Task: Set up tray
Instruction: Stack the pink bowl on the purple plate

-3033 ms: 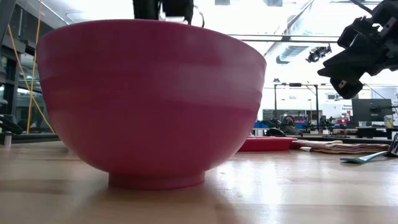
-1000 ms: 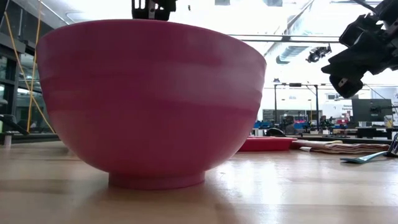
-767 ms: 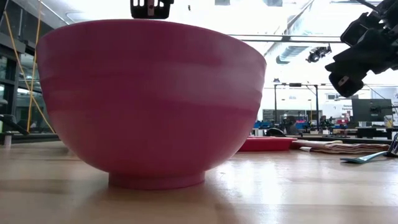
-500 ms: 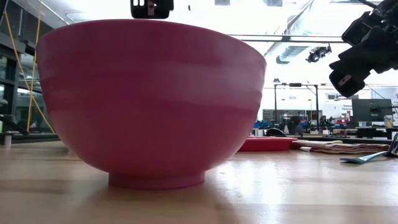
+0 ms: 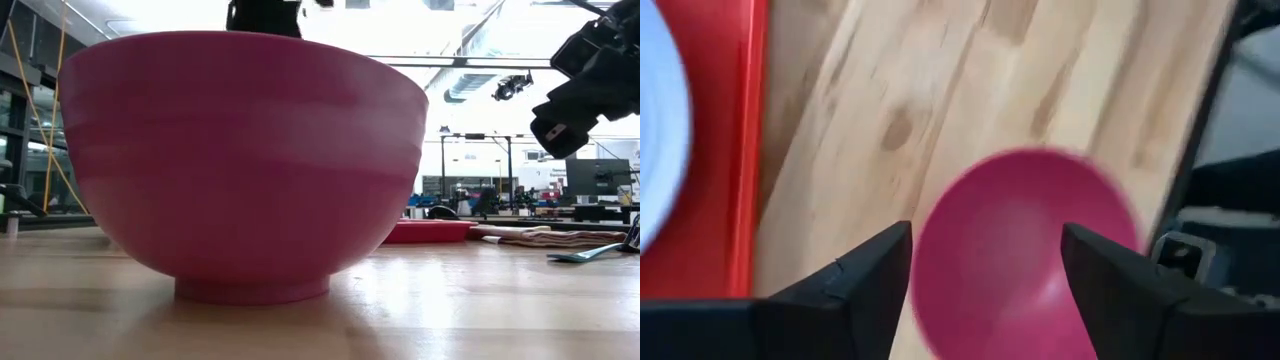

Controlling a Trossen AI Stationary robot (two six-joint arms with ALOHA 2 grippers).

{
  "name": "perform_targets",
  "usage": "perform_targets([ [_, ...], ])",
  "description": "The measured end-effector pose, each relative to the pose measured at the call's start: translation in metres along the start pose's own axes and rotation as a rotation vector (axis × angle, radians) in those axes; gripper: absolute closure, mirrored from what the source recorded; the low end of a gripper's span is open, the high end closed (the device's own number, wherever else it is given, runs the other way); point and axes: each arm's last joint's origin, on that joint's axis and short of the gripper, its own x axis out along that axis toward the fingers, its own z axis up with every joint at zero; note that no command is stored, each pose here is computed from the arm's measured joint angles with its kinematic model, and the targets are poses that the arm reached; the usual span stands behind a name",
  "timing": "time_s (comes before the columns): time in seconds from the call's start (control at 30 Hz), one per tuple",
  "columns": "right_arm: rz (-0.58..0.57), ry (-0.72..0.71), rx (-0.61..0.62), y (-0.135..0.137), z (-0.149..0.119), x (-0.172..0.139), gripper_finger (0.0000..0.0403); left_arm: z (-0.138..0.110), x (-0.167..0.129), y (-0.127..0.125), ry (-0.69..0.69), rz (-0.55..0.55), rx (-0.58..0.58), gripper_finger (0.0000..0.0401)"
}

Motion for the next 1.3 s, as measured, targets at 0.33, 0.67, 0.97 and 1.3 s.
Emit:
perform_targets([
  [0.33, 0.042, 0.031, 0.009, 0.001, -0.002, 0.0, 0.0332, -0.005, 0.048, 0.0, 0.127, 0.044, 0.008, 0.0146],
  [0.67, 0.043, 0.036, 0.02, 0.001, -0.002, 0.0, 0.0332, -0.009, 0.071, 0.003, 0.182, 0.093, 0.05, 0.0162],
  [0.97, 0.044, 0.036, 0.02, 0.001, -0.002, 0.0, 0.0332, -0.01, 0.077, 0.004, 0.188, 0.106, 0.082, 0.0162],
  [1.3, 0.045, 0.04, 0.026, 0.001, -0.002, 0.0, 0.0332, -0.013, 0.095, 0.005, 0.219, 0.118, 0.077, 0.0163],
])
